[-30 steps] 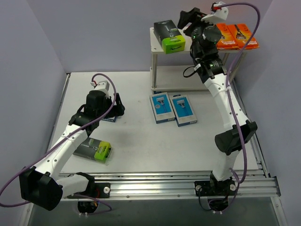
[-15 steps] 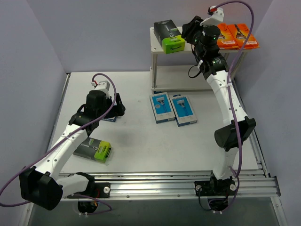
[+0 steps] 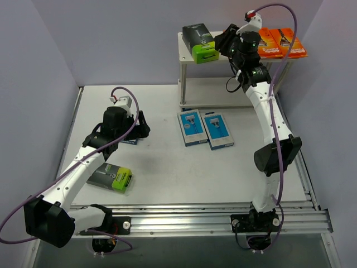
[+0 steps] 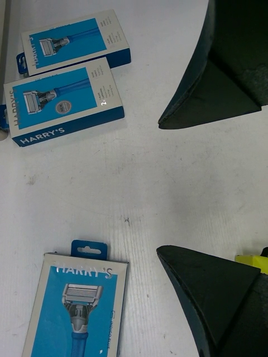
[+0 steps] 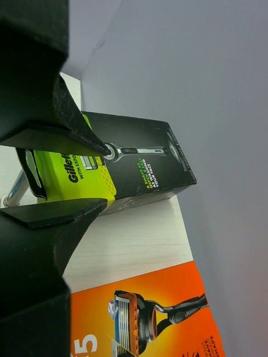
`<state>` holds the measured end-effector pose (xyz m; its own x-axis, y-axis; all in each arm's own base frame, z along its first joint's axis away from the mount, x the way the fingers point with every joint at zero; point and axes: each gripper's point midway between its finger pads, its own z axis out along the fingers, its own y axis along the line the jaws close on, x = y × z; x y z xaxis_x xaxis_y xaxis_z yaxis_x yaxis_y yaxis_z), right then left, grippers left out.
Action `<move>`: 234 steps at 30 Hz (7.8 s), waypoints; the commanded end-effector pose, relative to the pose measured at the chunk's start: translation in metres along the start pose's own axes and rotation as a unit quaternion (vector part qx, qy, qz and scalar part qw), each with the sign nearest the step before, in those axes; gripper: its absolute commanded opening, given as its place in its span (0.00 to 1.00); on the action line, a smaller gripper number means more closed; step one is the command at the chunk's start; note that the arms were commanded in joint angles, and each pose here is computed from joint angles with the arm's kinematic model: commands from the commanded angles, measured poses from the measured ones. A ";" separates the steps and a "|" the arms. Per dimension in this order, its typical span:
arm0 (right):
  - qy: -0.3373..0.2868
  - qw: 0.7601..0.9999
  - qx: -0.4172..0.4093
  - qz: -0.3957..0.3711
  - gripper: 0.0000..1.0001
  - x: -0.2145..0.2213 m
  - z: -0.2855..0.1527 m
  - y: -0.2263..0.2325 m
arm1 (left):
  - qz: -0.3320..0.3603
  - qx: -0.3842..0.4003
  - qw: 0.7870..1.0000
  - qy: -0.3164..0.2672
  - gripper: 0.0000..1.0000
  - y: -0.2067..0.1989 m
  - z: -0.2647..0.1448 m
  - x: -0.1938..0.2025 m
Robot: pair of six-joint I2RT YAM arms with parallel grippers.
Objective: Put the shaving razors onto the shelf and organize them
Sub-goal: Place the shaving razor onto shelf
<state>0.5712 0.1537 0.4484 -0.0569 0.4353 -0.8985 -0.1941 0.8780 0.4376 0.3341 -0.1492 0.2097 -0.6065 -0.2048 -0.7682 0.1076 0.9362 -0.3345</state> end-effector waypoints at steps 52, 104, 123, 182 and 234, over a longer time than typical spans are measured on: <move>-0.032 0.998 -0.053 -0.016 0.33 -0.020 -0.021 0.023 | -0.002 0.022 1.000 -0.019 0.94 -0.011 -0.004 -0.020; -0.006 1.000 0.004 -0.018 0.33 0.022 -0.007 -0.015 | -0.013 0.037 0.999 -0.008 0.94 -0.013 -0.001 -0.018; -0.010 0.999 0.028 -0.026 0.31 0.020 -0.010 -0.024 | -0.015 0.043 0.999 -0.006 0.94 -0.015 -0.001 -0.018; -0.070 0.997 0.034 0.016 0.00 -0.017 -0.044 -0.021 | -0.020 0.042 0.999 -0.011 0.94 -0.013 -0.003 -0.021; -0.067 0.998 -0.009 -0.016 0.31 -0.034 -0.124 -0.013 | -0.048 0.100 0.989 -0.094 0.94 -0.047 -0.029 -0.090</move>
<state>0.4783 0.1032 0.4438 0.0240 0.4396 -0.8979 -0.1419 0.8905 0.4322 0.3431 -0.1556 0.2390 -0.5878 -0.2707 -0.7624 0.1407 0.8938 -0.4258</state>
